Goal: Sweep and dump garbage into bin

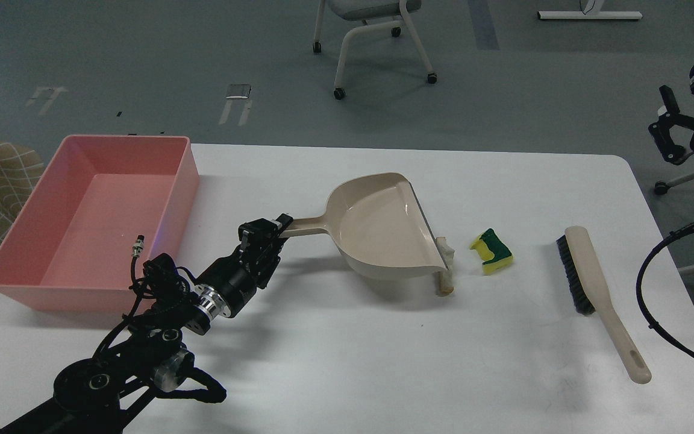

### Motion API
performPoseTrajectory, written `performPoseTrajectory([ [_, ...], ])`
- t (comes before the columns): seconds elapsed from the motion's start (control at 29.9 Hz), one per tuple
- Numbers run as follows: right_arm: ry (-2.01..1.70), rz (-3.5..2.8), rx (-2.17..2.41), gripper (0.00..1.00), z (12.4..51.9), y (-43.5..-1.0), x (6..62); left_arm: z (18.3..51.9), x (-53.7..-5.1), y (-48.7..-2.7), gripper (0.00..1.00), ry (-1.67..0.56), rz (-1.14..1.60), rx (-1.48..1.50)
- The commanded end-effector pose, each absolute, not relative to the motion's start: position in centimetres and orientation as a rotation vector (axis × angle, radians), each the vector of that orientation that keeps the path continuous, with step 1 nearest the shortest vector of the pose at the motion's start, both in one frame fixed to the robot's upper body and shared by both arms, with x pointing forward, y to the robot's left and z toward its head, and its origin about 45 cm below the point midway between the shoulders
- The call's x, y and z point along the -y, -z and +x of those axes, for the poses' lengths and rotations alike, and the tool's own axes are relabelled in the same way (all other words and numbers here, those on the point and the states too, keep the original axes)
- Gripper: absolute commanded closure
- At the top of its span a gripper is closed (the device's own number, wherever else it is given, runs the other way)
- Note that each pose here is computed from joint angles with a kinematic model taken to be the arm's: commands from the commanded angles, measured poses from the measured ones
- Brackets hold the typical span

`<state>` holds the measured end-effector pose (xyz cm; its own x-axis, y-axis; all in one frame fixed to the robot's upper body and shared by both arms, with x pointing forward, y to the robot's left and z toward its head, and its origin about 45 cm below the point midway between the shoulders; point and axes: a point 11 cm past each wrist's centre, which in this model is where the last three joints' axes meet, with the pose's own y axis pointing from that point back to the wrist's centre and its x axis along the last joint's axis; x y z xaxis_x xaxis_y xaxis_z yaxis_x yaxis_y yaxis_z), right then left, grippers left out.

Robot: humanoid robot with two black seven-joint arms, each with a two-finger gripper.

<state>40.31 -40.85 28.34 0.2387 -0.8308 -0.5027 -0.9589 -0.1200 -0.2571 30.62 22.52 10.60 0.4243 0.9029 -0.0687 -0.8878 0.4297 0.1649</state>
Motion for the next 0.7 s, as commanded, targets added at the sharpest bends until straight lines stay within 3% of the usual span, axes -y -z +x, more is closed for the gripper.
performPoseTrajectory([
  [0.0,-0.318,-1.992,-1.634,0.0,40.2,-28.3,40.9,30.7,-22.5,-11.0,0.99,-1.117,0.092,-0.127],
  [0.33,-0.083,-2.168,-1.857,0.0,38.3,-31.0,45.6,30.5,-22.9,-11.9,1.0,-1.044,0.142,0.036],
  [0.5,0.224,-2.406,-2.061,0.0,34.6,-34.9,49.2,31.0,-23.9,-12.8,1.0,-1.044,0.139,0.08],
  [0.67,0.41,-2.632,-2.132,0.0,32.3,-35.9,49.0,30.8,-24.4,-12.7,1.0,-1.044,0.147,0.082],
])
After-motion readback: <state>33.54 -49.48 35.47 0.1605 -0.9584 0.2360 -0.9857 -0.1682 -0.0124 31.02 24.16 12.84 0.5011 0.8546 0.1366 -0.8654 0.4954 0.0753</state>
